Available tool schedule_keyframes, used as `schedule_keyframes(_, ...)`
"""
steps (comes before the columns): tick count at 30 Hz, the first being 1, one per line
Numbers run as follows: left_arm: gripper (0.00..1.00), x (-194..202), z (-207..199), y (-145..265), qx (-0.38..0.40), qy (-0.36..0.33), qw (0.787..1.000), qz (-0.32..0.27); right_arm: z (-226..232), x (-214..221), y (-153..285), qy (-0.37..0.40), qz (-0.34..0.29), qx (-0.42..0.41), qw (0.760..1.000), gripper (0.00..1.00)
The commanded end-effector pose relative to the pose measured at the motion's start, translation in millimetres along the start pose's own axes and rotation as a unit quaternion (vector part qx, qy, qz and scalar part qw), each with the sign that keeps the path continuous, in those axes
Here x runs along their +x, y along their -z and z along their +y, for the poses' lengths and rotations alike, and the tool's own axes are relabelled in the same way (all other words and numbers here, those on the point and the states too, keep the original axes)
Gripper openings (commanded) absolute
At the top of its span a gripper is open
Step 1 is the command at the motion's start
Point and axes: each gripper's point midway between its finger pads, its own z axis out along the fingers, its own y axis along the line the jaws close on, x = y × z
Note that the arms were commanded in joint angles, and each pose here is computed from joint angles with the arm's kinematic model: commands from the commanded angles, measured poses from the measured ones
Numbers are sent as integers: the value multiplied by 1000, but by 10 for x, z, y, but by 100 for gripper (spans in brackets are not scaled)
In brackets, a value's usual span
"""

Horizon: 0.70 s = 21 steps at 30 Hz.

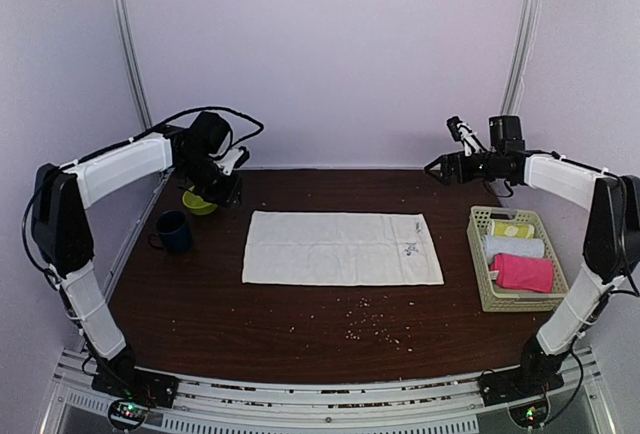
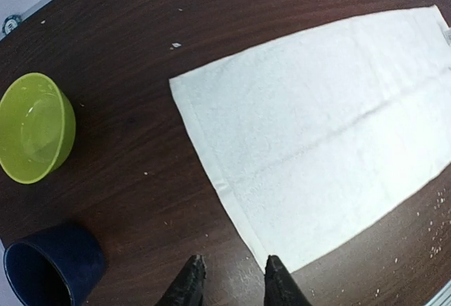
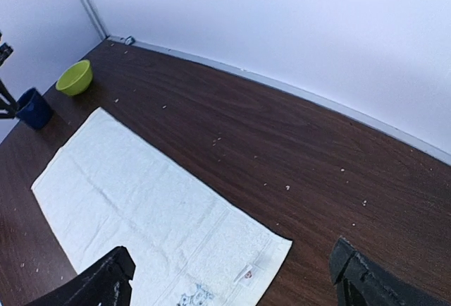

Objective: Roll the towels
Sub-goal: Move the towel to the center of the board.

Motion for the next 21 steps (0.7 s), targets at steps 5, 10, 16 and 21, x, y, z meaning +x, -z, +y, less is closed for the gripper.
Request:
schedule_keyframes(5, 2, 520, -325, -395, 58, 5, 998, 26, 684, 1241, 20, 113, 233, -115, 959, 61)
schedule_keyframes(10, 0, 758, -255, -660, 45, 10, 997, 55, 621, 1663, 22, 119, 296, -92, 943, 27)
schedule_keyframes(16, 0, 976, -284, -859, 57, 15, 994, 87, 580, 2125, 46, 118, 361, -78, 922, 16)
schedule_keyframes(21, 0, 1088, -321, -863, 63, 15, 993, 99, 535, 2260, 102, 121, 376, -63, 917, 16)
